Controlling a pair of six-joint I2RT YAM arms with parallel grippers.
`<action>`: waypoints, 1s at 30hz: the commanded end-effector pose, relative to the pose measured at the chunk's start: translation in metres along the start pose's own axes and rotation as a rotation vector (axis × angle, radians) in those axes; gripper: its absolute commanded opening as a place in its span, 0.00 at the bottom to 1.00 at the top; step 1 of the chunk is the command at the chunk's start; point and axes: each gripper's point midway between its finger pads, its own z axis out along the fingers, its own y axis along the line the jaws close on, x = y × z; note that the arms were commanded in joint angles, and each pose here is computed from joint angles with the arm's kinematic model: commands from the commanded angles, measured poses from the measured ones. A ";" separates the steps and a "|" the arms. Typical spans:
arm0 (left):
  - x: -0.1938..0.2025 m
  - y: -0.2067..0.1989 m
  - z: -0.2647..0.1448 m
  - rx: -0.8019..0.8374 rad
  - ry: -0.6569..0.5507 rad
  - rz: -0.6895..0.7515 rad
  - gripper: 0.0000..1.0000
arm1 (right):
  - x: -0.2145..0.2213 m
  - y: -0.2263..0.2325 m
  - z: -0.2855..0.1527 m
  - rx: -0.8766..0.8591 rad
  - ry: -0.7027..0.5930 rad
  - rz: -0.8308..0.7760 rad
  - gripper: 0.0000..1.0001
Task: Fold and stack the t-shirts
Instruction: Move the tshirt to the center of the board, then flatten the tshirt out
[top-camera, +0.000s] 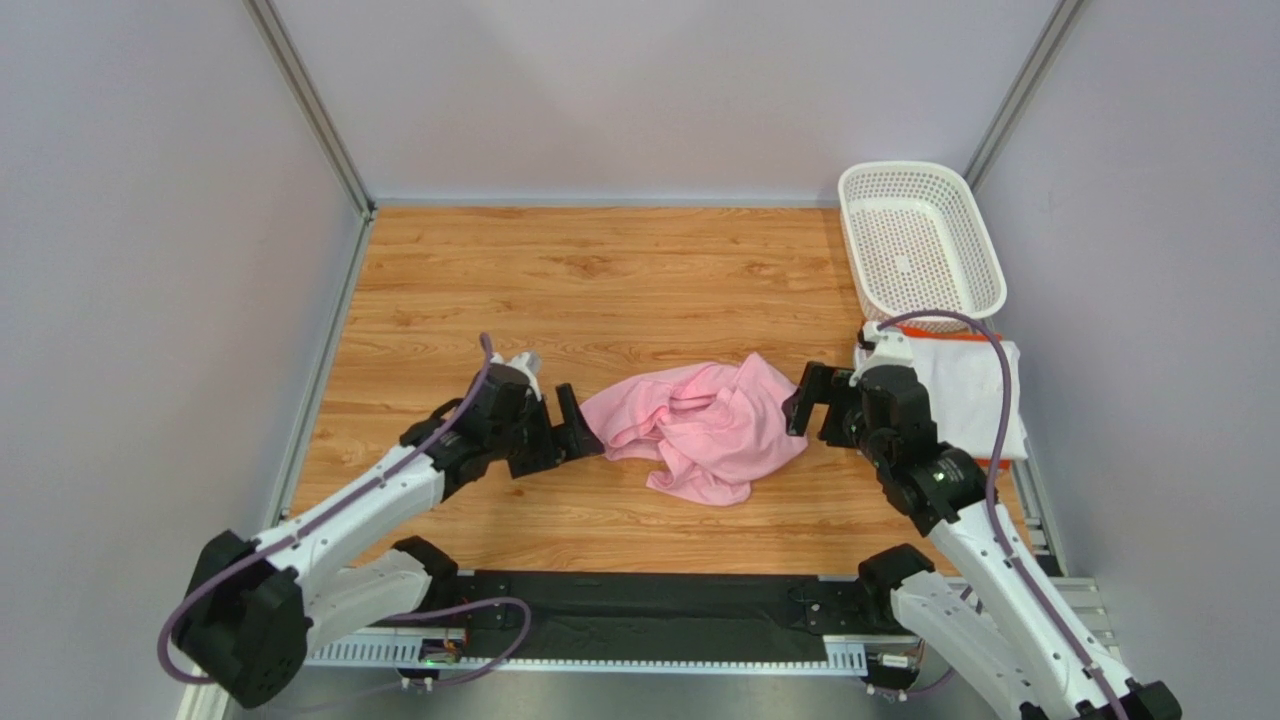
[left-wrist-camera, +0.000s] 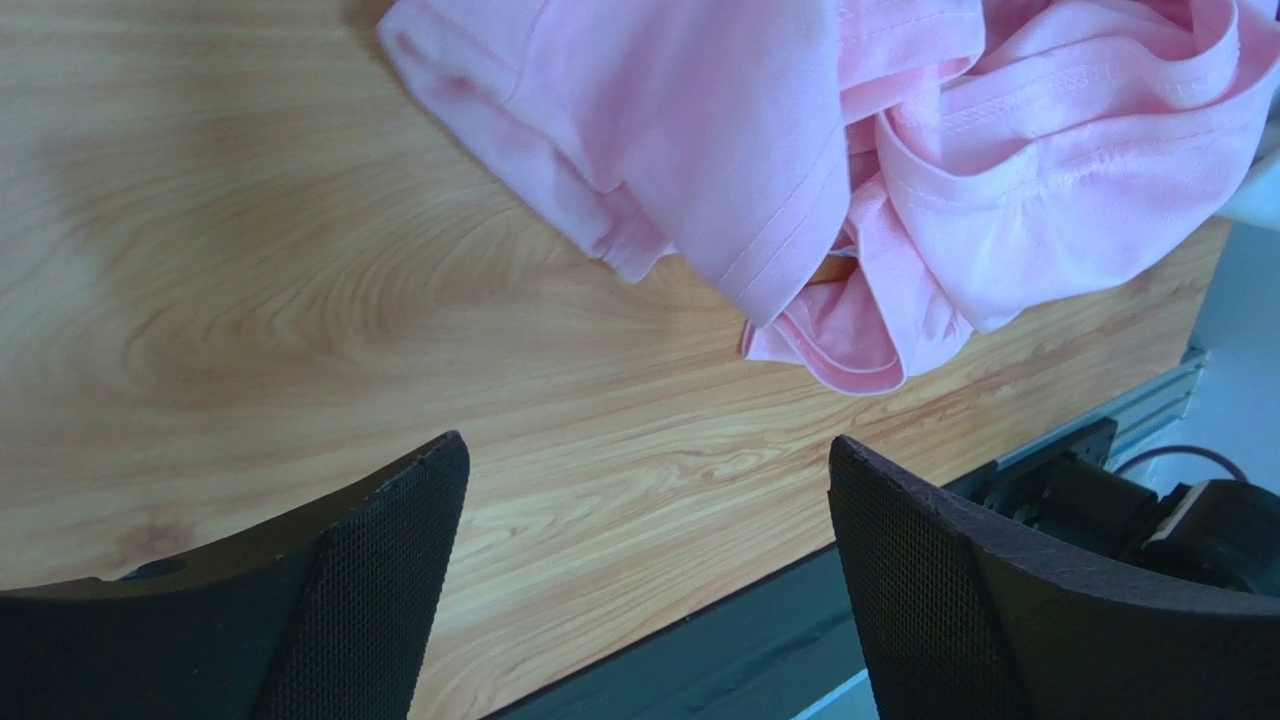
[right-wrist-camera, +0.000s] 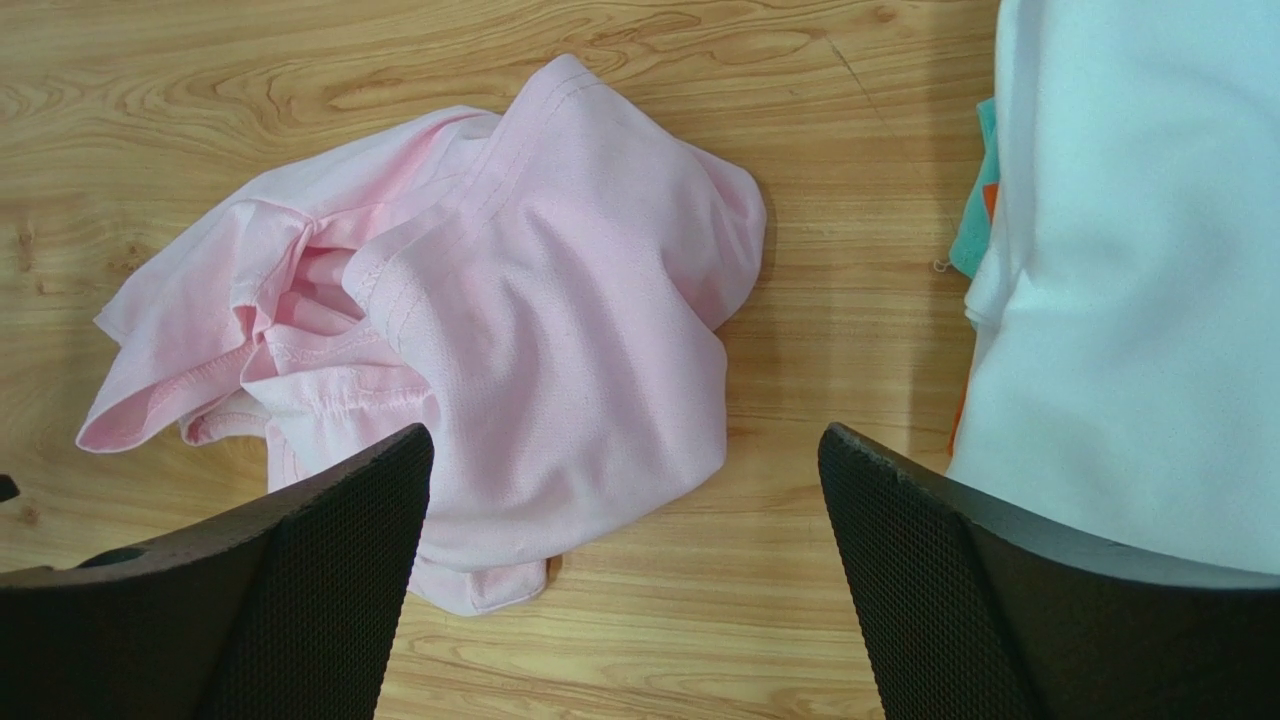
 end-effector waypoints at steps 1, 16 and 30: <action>-0.022 -0.040 0.014 0.098 -0.024 0.099 0.95 | 0.003 -0.009 -0.007 0.035 -0.023 0.029 1.00; -0.019 -0.049 0.065 0.044 0.102 0.168 0.62 | 0.018 -0.006 -0.003 0.003 0.012 0.033 1.00; -0.032 -0.032 0.051 -0.068 0.021 0.194 0.00 | 0.028 0.065 -0.014 -0.342 0.095 -0.094 1.00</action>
